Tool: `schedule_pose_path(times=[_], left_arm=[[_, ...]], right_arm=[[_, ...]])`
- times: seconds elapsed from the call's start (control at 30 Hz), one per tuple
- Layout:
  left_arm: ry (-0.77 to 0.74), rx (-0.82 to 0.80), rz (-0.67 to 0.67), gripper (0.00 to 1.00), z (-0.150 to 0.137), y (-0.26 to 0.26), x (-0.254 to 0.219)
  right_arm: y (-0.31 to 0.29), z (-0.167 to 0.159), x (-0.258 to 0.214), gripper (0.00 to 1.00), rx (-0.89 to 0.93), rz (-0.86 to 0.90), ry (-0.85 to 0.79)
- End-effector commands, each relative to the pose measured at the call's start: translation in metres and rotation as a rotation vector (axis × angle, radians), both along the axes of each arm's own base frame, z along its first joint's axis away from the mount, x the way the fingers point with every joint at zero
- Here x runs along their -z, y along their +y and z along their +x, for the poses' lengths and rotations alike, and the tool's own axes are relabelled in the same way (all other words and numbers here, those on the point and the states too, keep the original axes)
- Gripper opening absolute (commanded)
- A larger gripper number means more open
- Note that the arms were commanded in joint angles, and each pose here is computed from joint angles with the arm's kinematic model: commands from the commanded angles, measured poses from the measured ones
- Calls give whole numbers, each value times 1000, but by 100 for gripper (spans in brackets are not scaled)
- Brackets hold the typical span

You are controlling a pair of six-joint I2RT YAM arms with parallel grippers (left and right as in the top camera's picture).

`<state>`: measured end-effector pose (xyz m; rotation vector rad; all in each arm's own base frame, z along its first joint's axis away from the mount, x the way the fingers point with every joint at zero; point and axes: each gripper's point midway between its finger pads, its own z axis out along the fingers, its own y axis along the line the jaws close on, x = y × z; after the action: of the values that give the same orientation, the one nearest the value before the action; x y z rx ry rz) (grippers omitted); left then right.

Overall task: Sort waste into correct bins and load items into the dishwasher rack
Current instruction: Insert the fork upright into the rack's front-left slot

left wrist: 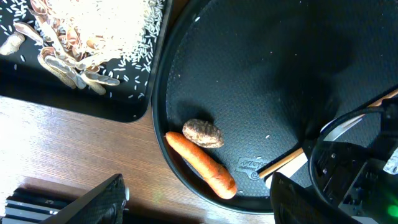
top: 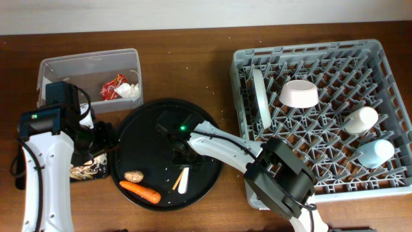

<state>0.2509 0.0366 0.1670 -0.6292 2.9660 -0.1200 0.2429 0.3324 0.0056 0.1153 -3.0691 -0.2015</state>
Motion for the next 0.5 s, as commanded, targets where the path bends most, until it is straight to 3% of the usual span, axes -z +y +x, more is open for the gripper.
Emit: schedule_pose_path(times=[0.0, 0.27, 0.47], left_arm=[[-21, 14, 5, 74, 1, 0, -6], [-21, 14, 5, 74, 1, 0, -6], [-21, 14, 5, 74, 1, 0, -5]], right_arm=[[-6, -4, 4, 15, 5, -34, 8], [-26, -1, -6, 8, 42, -68, 37], [-37, 10, -49, 7, 33, -64, -78]])
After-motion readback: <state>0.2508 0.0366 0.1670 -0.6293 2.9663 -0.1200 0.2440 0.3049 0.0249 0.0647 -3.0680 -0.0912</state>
